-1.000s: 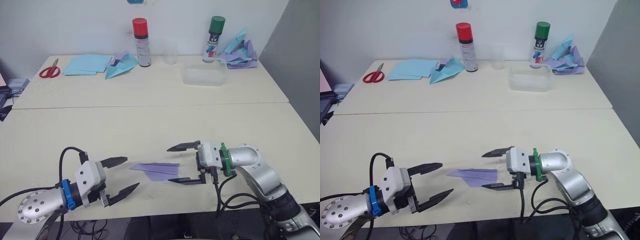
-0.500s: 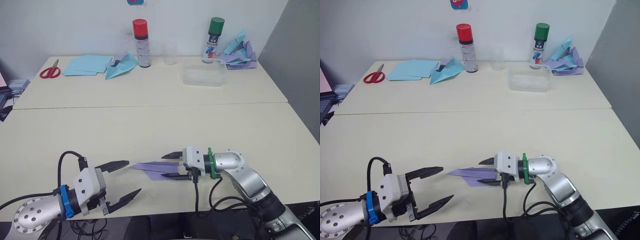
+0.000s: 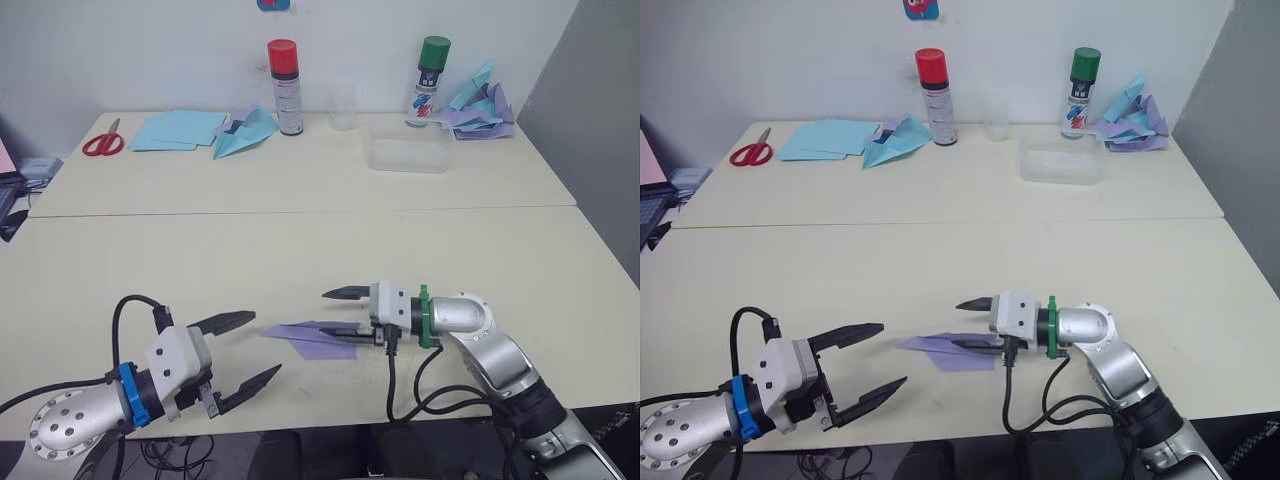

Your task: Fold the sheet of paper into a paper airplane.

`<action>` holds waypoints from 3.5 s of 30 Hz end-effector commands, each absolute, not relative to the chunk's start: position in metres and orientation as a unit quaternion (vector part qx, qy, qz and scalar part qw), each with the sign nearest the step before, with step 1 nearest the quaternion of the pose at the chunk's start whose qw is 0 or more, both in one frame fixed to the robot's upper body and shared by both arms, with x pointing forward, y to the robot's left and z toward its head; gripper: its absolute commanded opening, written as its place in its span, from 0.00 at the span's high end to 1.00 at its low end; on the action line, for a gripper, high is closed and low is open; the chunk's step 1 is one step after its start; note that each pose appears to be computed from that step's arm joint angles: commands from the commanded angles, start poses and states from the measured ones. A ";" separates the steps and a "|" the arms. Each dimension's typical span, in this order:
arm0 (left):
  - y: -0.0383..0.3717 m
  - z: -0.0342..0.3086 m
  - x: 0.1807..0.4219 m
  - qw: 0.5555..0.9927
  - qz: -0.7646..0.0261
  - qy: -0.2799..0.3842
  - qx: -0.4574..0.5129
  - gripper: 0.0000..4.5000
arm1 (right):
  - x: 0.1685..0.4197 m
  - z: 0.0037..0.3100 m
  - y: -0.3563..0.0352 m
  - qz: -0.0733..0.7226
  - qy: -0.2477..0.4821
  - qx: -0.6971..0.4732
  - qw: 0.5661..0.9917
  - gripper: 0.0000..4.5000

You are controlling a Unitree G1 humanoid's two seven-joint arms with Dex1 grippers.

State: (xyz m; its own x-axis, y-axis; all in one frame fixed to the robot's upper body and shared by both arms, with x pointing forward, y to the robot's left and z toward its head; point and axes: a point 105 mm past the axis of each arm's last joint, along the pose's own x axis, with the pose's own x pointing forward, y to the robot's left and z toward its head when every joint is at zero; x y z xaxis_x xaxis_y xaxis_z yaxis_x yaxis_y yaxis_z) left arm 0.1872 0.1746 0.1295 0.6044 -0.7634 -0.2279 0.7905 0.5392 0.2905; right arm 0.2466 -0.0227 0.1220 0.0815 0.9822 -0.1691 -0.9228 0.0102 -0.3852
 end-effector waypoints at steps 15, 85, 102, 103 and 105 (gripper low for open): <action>0.168 0.136 0.172 0.867 -0.462 0.032 0.185 0.00 | 0.255 0.103 -0.016 0.667 -0.032 -0.210 0.714 0.41; 0.135 0.233 0.273 0.807 -0.574 0.020 0.139 0.00 | 0.337 0.173 -0.168 0.116 0.004 0.013 0.993 0.11; 0.286 0.218 0.269 0.928 -0.309 0.100 0.183 0.00 | 0.271 0.196 -0.251 0.423 0.148 -0.247 0.859 0.01; 0.289 0.215 0.267 0.932 -0.300 0.102 0.177 0.00 | 0.273 0.198 -0.255 0.414 0.145 -0.243 0.865 0.01; 0.291 0.207 0.264 0.934 -0.293 0.107 0.175 0.00 | 0.278 0.202 -0.260 0.402 0.135 -0.240 0.873 0.01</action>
State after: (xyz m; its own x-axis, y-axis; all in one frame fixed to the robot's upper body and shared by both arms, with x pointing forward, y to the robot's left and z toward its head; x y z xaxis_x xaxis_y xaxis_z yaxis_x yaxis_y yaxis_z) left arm 0.2655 0.2907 0.1932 0.7791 -0.5234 -0.3449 0.6055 0.7708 0.1980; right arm 0.2752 -0.2575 0.1855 0.6074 0.6430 -0.4665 -0.7873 0.5656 -0.2455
